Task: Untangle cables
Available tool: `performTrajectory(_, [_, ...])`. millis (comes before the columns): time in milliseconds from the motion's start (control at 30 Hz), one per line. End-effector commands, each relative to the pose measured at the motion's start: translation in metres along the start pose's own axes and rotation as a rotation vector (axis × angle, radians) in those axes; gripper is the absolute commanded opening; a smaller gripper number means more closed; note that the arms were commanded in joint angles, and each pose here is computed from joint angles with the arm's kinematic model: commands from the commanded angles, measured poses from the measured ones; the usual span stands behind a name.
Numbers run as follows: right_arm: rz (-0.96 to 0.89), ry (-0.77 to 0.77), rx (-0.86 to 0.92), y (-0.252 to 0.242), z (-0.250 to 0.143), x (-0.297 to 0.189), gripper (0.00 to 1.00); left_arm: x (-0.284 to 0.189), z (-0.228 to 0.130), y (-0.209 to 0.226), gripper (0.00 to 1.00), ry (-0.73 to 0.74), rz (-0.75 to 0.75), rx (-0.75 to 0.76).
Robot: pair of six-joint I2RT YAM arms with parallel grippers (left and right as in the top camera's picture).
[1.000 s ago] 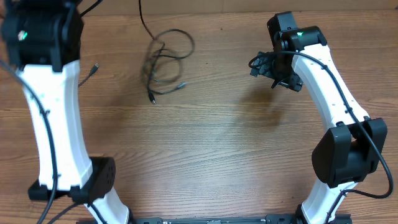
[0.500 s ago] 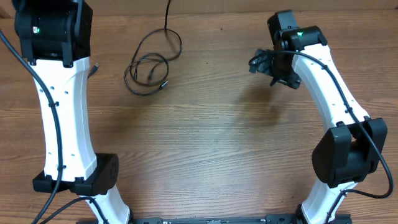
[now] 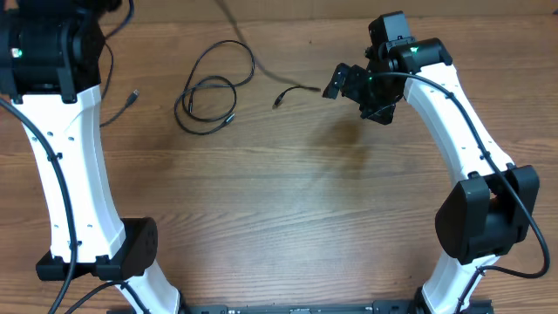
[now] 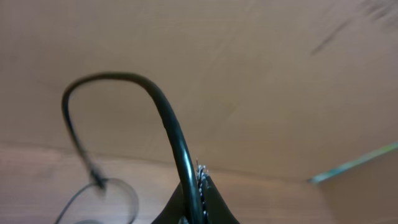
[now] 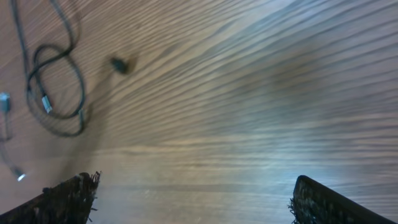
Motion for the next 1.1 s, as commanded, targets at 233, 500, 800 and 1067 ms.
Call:
performTrajectory(233, [0.321,0.136,-0.696,0.038,-0.034,0.001,1.00,0.019,-0.010,0.012,0.04,0.037,0.085,-0.036])
performTrajectory(500, [0.270,0.249,-0.089,0.059,-0.048,0.052,1.00,0.014,-0.036,0.024,0.04,0.206,0.191,-0.096])
performTrajectory(800, [0.273,0.292,-0.007,0.078,-0.070,0.096,1.00,0.005,-0.018,-0.017,0.04,0.232,-0.216,-0.399])
performTrajectory(1067, [0.230,0.305,0.252,0.059,-0.052,0.091,1.00,-0.011,-0.007,-0.030,0.04,0.217,-0.298,-0.522])
Point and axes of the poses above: each gripper's point midway between its finger pads, its own x axis out along the fingers, its own y axis along the line the jaws close on, z = x × y, the point moved 10 cm from there along -x, back along the fingers, and after that the axes turned 1 degree about x, right-handed, at the moved point
